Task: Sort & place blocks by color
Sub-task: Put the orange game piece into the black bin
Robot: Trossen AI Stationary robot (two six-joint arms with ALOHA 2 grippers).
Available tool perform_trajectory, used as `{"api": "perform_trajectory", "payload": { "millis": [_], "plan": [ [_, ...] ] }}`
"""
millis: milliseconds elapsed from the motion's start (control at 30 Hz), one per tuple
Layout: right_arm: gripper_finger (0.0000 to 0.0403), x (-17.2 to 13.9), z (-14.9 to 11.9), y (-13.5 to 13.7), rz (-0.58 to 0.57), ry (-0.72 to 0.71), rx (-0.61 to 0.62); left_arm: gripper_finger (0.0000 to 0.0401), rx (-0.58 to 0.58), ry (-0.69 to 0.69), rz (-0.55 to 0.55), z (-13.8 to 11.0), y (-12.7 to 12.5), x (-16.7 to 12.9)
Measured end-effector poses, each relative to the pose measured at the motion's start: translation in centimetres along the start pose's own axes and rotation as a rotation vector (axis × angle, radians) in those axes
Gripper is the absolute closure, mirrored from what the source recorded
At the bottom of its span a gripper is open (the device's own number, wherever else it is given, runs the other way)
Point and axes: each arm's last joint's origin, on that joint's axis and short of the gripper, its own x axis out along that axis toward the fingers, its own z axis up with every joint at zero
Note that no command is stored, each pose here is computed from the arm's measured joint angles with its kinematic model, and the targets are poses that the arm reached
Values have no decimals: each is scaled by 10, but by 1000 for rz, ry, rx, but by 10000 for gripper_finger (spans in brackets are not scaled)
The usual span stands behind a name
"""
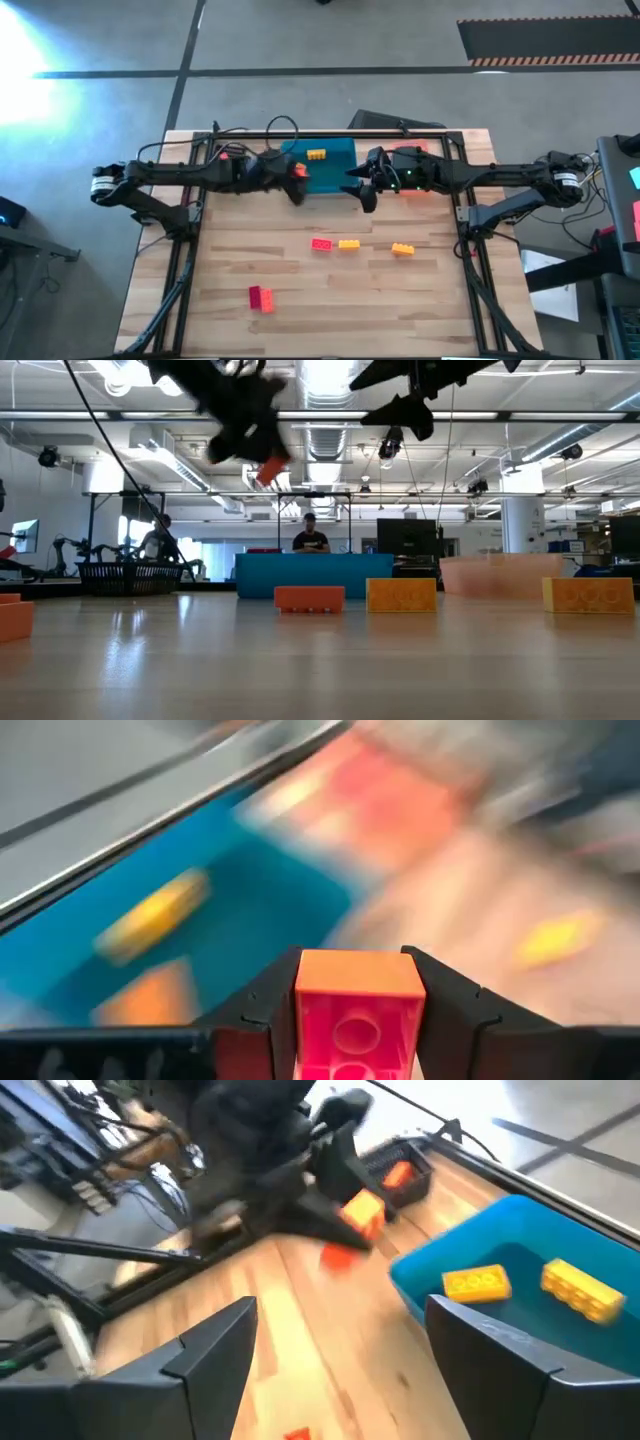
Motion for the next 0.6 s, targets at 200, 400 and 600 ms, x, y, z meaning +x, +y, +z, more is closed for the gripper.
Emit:
{"api": "perform_trajectory", "payload": {
  "millis": [200,400,600],
  "plan": [
    [141,-6,2,1,-10,-7,3,276,-88,367,697,-37,71,-18],
    [149,-6,1,0,-12,-1,3,276,-144,558,956,-52,118,-27],
    [147,-6,1,0,-12,2,14,276,-176,608,996,-65,146,-21]
  ]
}}
